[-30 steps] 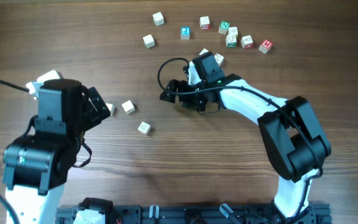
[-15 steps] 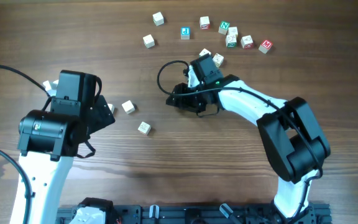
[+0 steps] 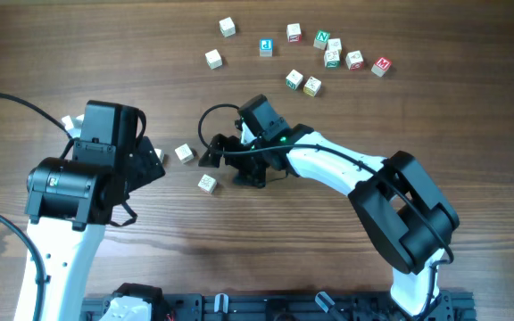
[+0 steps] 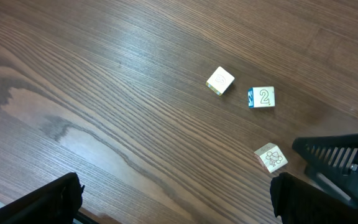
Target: Form a horizontal line
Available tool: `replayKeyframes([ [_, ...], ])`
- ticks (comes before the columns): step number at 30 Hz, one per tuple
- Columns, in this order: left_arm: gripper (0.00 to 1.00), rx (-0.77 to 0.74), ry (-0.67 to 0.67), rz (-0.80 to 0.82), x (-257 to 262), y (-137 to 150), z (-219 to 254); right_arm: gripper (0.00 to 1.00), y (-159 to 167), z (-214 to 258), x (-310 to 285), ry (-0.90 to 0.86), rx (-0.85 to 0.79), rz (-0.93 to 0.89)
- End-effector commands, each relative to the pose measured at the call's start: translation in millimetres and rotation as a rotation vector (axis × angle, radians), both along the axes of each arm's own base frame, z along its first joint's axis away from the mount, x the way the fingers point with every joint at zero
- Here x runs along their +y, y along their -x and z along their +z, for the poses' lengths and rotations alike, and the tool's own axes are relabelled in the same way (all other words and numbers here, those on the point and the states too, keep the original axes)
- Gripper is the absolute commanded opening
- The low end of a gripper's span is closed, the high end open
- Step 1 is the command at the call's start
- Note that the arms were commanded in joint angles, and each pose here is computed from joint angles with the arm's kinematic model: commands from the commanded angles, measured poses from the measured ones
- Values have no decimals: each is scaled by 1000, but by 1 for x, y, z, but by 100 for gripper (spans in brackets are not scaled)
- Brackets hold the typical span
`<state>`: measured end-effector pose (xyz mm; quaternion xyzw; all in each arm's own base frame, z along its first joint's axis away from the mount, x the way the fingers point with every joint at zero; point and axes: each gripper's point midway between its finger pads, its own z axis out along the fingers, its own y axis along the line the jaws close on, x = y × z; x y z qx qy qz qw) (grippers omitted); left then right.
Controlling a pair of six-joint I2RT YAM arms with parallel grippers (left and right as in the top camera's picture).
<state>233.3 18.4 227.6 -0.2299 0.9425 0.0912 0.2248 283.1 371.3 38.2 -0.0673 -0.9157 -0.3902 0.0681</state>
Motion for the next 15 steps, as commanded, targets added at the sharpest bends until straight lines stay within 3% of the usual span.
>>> replayKeyframes([
  [1, 100, 2, 6, 16, 1, 0, -1, 99, 17, 9, 1, -16, 130, -20],
  [3, 100, 2, 6, 17, 1, 0, -1, 91, 20, 5, -5, 10, 166, -35],
  [6, 100, 2, 6, 16, 1, 0, -1, 89, 22, 5, -3, 13, 166, -30],
  [11, 100, 2, 6, 17, 1, 0, -1, 88, 2, -18, -13, 169, 13, -124],
  [15, 100, 2, 6, 16, 1, 0, -1, 89, 0, -11, 6, 134, -72, -104],
])
